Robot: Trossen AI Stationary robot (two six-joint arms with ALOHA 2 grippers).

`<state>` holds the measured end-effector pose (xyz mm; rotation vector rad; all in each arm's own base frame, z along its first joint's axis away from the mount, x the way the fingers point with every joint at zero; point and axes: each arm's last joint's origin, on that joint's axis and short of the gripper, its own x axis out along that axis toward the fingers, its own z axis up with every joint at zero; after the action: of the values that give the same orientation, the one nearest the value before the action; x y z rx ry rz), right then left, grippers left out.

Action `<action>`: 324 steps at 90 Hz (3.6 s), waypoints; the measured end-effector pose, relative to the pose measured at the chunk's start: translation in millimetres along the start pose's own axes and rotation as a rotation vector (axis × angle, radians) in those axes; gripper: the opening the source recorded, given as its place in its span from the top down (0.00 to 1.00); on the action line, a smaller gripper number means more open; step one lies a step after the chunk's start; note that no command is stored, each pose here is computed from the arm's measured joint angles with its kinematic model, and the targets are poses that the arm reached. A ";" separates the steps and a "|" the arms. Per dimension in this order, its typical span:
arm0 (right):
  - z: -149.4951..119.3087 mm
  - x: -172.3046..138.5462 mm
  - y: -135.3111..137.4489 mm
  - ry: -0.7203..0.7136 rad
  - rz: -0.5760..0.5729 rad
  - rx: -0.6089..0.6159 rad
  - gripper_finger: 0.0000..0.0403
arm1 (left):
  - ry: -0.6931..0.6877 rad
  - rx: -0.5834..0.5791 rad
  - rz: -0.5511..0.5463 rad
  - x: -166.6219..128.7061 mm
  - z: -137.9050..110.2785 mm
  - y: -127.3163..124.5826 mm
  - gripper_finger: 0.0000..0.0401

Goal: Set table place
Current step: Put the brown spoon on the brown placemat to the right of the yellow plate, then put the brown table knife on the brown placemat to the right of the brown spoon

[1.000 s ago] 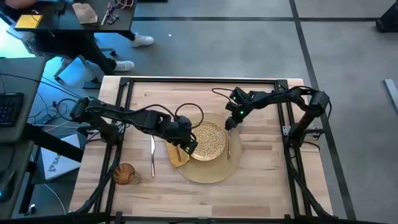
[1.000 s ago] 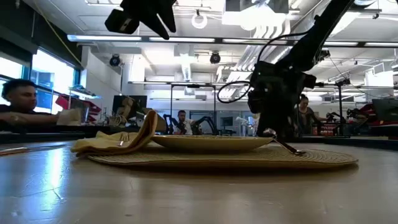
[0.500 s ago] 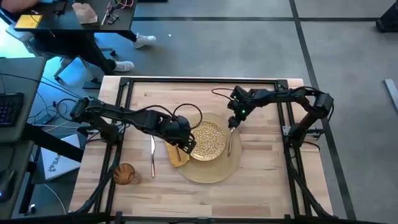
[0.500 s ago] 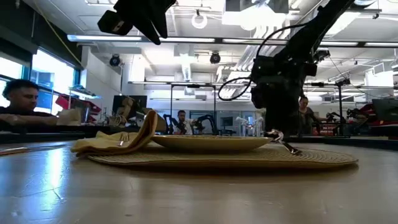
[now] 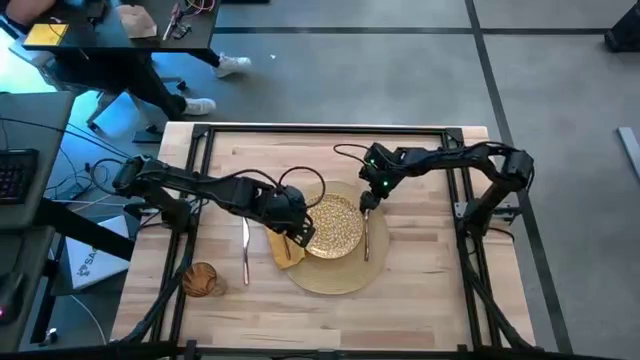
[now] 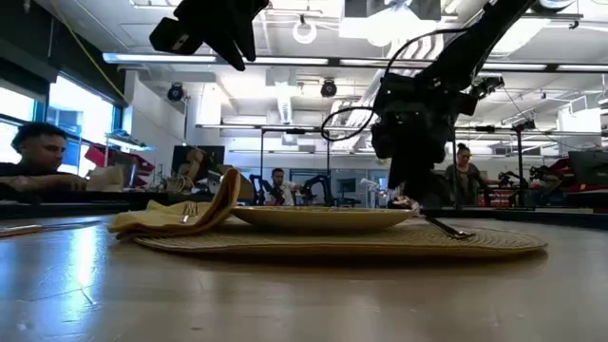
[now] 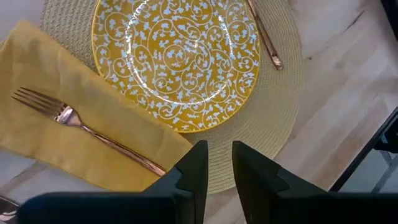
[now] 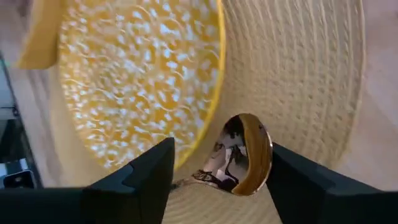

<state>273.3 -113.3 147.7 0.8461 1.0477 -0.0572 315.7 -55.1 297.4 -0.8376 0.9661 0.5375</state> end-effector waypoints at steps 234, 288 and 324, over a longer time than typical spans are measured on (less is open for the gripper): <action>10.7 -35.7 55.3 0.079 -0.029 -0.061 0.28 | 0.170 -0.370 0.463 82.8 -51.2 170.1 1.00; 5.8 -31.0 62.7 0.107 -0.029 -0.104 0.28 | 0.187 -0.375 0.402 44.9 -60.0 168.5 0.97; 6.5 -30.9 62.9 0.100 -0.027 -0.116 0.28 | 0.319 -0.474 0.453 86.8 -90.9 182.5 0.68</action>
<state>288.3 -84.4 210.1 0.7359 1.1452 0.0237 180.4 -20.3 125.4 -1.1560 1.3618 1.0738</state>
